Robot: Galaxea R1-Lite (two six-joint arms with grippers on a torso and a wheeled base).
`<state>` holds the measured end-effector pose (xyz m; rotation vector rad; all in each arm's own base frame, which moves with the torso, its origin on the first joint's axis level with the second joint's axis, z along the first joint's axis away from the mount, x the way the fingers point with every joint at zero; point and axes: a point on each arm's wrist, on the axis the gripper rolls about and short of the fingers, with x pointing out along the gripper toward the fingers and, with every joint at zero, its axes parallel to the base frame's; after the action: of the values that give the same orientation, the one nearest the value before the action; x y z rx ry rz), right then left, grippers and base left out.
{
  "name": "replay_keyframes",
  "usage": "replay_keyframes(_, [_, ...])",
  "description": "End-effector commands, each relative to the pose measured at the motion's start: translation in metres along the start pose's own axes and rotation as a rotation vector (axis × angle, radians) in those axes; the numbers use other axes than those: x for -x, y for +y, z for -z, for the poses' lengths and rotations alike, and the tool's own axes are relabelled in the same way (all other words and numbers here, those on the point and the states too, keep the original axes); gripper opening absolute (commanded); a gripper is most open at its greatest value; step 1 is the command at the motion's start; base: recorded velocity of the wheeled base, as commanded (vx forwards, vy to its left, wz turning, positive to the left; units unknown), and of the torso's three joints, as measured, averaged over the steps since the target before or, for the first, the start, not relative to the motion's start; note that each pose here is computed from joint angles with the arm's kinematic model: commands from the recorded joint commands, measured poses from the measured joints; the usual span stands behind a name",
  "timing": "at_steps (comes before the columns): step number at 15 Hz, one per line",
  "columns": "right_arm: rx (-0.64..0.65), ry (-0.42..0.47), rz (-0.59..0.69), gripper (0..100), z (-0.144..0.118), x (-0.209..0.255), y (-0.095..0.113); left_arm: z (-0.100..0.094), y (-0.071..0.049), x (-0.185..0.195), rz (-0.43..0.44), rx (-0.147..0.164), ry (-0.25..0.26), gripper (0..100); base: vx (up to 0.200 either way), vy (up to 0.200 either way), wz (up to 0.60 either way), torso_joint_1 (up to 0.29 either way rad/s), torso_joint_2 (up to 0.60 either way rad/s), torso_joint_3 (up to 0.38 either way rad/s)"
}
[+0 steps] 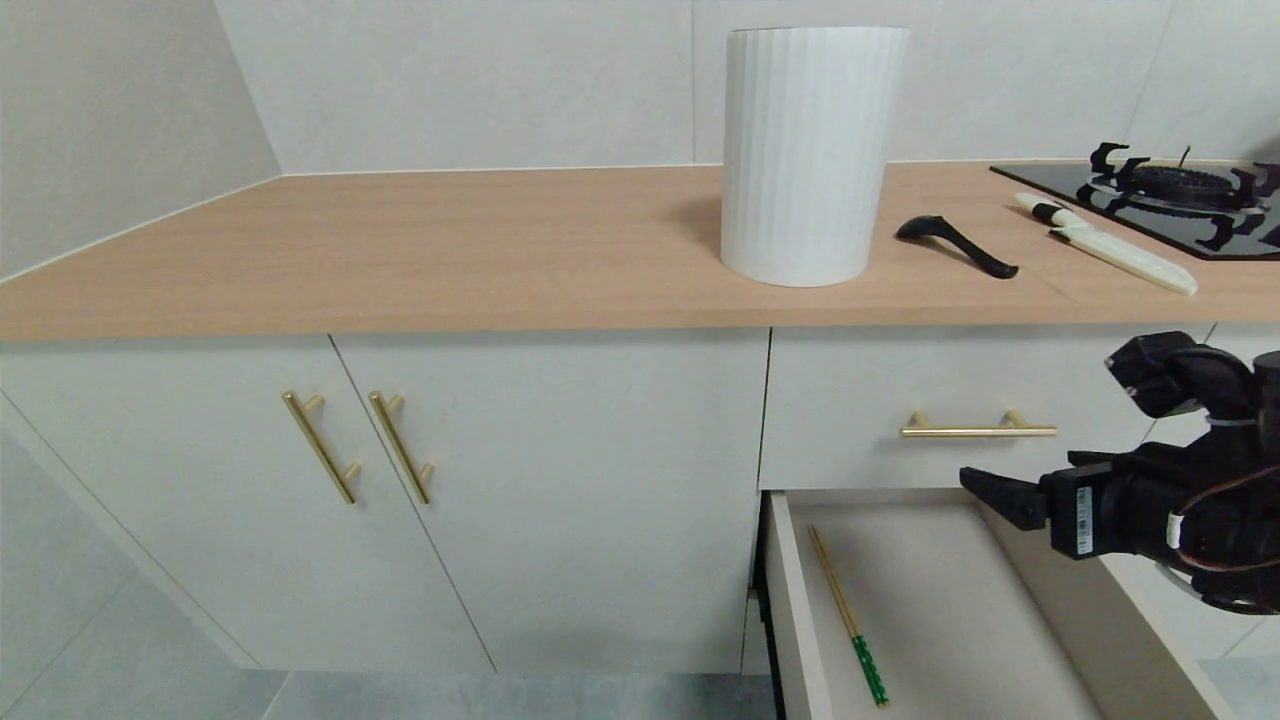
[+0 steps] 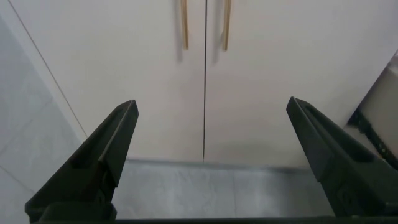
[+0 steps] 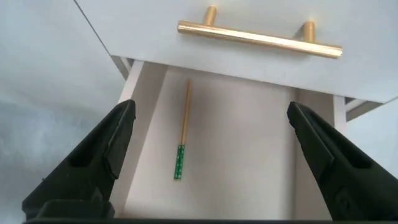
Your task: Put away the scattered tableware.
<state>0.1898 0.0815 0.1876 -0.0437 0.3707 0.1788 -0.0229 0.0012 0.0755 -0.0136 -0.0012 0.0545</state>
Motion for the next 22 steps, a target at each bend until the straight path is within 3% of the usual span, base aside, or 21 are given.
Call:
replay_keyframes(1, [-0.01, -0.058, -0.006, 100, -0.007, 0.014, -0.003, -0.001, 0.0, 0.0, -0.001, 0.0, -0.002, 100, 0.0, 0.0, 0.0, 0.076, -0.58, -0.364])
replay_keyframes(8, [-0.017, -0.09, -0.035, 100, -0.017, 0.015, -0.01, 0.0, 0.0, 0.0, -0.001, 0.0, -0.001, 100, 0.0, 0.0, 0.0, 0.116, -0.49, -0.334])
replay_keyframes(11, [-0.04, -0.12, -0.068, 100, -0.036, 0.003, -0.02, -0.001, 0.0, 0.0, -0.001, 0.0, -0.002, 100, 0.0, 0.0, 0.0, 0.159, -0.47, -0.317])
replay_keyframes(16, [-0.072, -0.163, -0.095, 100, -0.083, -0.053, -0.053, 0.0, 0.0, 0.0, -0.001, 0.0, -0.001, 100, 0.0, 0.0, 0.0, 0.084, -0.22, -0.145])
replay_keyframes(19, [-0.073, 0.019, -0.084, 100, -0.108, -0.097, -0.058, -0.001, 0.0, 0.0, -0.001, 0.0, -0.002, 100, 0.0, 0.0, 0.0, 0.0, 0.0, 0.0])
replay_keyframes(22, [-0.037, 0.129, -0.069, 100, -0.097, -0.13, -0.071, 0.0, 0.0, 0.0, -0.001, 0.0, -0.001, 100, 0.0, 0.0, 0.0, 0.0, 0.0, 0.0])
